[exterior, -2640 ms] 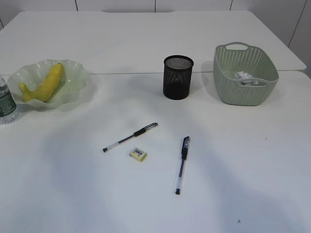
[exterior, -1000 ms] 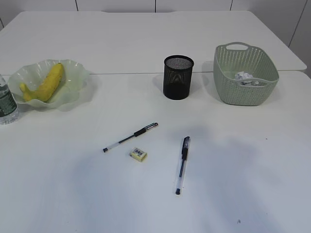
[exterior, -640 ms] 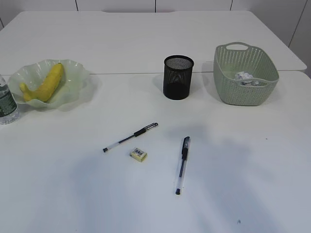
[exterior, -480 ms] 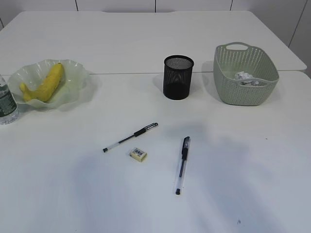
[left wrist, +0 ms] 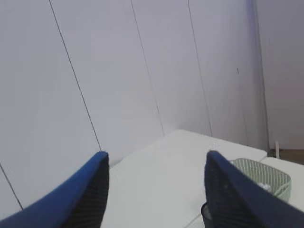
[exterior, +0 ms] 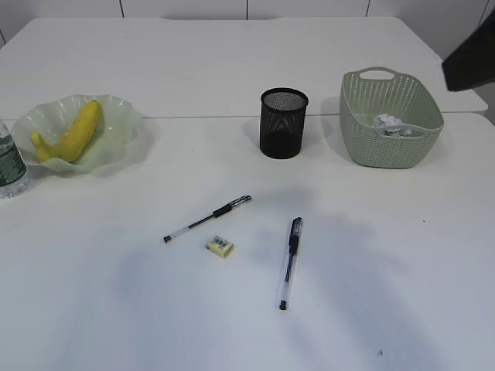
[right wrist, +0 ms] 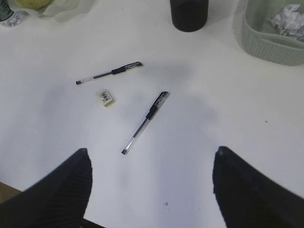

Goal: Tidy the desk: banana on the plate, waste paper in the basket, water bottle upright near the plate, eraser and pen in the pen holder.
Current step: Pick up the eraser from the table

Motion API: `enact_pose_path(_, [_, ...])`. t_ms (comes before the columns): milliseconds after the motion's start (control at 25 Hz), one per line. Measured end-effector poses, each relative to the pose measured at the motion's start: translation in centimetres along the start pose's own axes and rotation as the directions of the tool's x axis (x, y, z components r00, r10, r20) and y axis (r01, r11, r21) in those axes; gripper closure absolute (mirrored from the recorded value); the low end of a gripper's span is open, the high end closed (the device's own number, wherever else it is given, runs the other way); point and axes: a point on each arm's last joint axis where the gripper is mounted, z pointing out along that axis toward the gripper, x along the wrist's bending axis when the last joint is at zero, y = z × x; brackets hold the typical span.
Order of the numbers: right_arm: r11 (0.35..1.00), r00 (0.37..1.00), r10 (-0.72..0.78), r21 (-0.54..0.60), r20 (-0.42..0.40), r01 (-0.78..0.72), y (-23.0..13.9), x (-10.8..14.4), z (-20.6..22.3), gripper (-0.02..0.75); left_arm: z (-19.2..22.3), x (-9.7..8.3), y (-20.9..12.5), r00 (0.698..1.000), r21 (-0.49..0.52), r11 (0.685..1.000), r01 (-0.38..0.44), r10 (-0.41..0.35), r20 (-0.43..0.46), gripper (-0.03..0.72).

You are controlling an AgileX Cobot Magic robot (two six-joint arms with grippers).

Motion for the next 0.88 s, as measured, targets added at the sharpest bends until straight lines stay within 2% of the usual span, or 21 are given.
enact_pose_path(160, [0.995, 0.999, 0.023, 0.095, -0.046, -0.019, 0.6, -0.1, 3.0, 0.151, 0.2, 0.1, -0.6, 1.000, 0.061, 0.998, 0.003, -0.001, -0.027, 0.245])
enact_pose_path(320, [0.981, 0.992, 0.016, 0.196, -0.125, 0.009, 0.9, 0.0, 6.3, 0.151, 0.2, 0.3, -0.7, 0.999, 0.075, 0.997, 0.004, 0.000, -0.050, 0.245])
enact_pose_path(480, [0.967, 0.979, -0.008, 0.248, -0.204, 0.059, 1.0, 0.2, 8.7, 0.151, 0.2, 0.3, -0.7, 0.999, 0.077, 0.997, 0.007, -0.003, -0.053, 0.245])
enact_pose_path(880, [0.939, 0.954, 0.013, 0.331, -0.299, 0.091, 1.0, -0.2, 15.0, 0.151, 0.2, 0.3, -0.7, 0.998, 0.078, 0.997, 0.012, -0.008, -0.054, 0.245])
